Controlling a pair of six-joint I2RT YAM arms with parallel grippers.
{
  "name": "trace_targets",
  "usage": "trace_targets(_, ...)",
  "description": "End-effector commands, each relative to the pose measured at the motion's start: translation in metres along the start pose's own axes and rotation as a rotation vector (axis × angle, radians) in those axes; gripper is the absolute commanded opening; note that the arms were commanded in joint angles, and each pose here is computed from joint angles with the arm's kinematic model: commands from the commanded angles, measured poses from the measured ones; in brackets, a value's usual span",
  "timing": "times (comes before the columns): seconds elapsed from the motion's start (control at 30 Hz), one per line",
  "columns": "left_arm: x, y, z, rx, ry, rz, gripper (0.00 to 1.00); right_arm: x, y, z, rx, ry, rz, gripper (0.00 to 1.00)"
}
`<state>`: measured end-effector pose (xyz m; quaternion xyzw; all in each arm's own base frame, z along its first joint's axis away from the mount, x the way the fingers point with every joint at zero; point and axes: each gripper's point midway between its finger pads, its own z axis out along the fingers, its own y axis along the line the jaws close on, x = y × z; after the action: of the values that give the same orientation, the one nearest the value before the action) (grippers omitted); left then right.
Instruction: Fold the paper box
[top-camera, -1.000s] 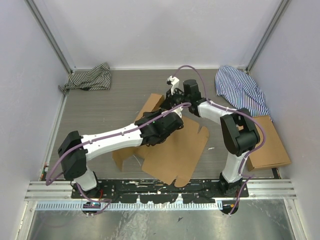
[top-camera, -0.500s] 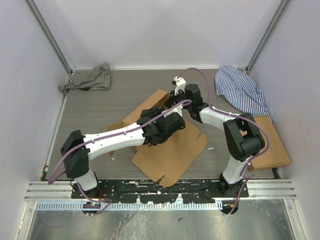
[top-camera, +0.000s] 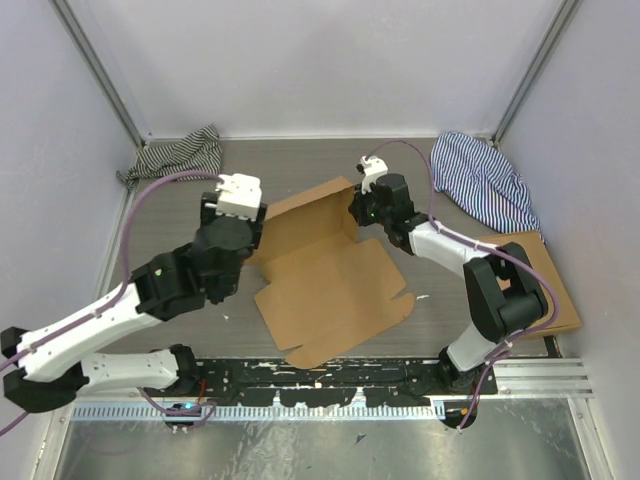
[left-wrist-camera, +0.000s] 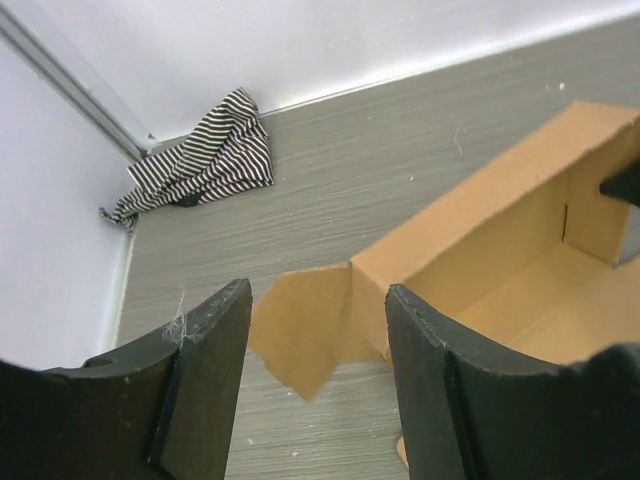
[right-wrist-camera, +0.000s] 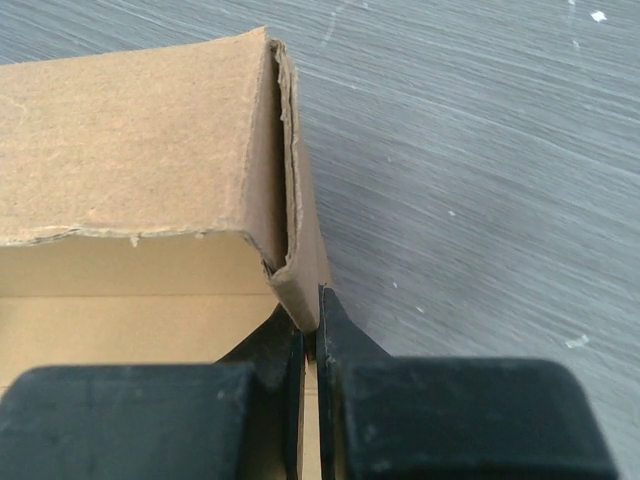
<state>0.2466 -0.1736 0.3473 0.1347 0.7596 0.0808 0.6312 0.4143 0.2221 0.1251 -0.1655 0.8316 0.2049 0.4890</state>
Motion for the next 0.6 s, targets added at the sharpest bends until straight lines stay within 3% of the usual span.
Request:
trace_targets(0.0,0.009,0.01,0.0,-0.061,-0.042,-0.174,0.63,-0.008,-0.003,-0.028,0.103,-0.02,-0.069,0.01)
trace_targets(0.3,0.034,0.026,0.022,-0.179,-0.019,-0.271,0.63,0.016,0.009,-0.056,0.192,-0.087,-0.076,0.01)
trace_targets(0.57,0.044,-0.016,0.076,-0.057,0.029,-0.294,0.61,0.034,0.002,-0.06,0.227,-0.107,-0.041,0.01)
